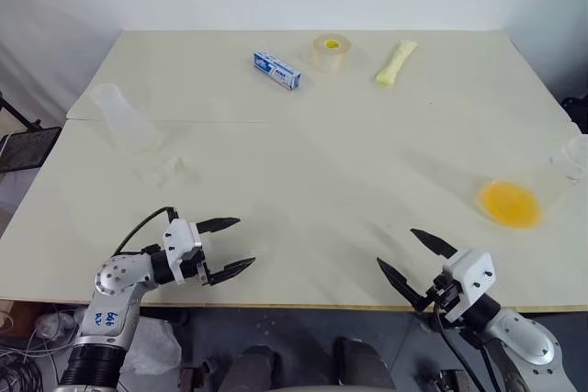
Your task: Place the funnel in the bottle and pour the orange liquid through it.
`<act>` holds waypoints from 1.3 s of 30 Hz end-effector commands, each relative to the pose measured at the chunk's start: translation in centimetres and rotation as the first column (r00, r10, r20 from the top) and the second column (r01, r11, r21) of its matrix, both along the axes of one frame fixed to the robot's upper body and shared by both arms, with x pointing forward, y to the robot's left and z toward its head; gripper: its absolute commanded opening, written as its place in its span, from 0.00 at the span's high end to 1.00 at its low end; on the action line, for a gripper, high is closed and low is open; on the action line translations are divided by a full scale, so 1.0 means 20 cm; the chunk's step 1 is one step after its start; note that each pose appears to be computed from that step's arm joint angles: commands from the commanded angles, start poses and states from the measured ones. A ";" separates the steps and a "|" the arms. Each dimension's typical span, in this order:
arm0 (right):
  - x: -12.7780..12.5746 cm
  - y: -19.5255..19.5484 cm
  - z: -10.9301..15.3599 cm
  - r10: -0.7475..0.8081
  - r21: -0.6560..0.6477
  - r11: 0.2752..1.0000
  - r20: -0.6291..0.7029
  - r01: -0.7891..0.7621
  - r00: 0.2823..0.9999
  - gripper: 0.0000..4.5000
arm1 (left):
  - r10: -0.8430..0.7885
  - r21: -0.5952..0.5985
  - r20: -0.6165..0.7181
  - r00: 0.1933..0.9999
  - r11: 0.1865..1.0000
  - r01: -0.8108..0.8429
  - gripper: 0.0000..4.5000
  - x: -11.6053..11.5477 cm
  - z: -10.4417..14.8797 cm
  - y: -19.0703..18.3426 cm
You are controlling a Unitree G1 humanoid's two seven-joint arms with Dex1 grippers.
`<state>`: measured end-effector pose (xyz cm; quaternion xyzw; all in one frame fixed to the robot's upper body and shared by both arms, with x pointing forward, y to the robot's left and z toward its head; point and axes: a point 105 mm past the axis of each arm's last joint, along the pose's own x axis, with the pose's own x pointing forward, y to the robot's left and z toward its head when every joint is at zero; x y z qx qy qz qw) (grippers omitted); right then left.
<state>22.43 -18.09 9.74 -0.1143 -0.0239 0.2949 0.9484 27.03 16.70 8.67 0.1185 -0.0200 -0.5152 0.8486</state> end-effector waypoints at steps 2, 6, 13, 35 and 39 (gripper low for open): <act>0.00 0.00 0.05 0.012 0.000 1.000 0.045 -0.012 0.999 0.00 | 0.001 -0.020 0.025 1.000 1.000 0.000 0.00 0.01 0.04 -0.01; 0.02 0.02 0.05 0.021 0.003 1.000 0.052 -0.022 0.998 0.00 | 0.046 -0.045 0.026 0.999 0.998 -0.045 0.00 0.04 0.04 -0.02; 0.09 0.03 0.06 0.071 0.000 0.997 0.057 -0.071 0.996 0.00 | 0.128 -0.050 0.009 0.992 0.991 -0.127 0.00 0.10 0.06 -0.04; 0.36 0.04 0.21 0.193 0.011 0.981 0.114 -0.196 0.975 0.00 | 0.720 -0.201 0.049 0.692 0.686 -0.699 0.00 -0.08 0.42 0.61; 0.38 0.03 0.27 0.176 0.025 0.983 0.148 -0.182 0.973 0.00 | 0.816 -0.185 0.066 0.574 0.576 -0.797 0.00 0.02 0.47 0.74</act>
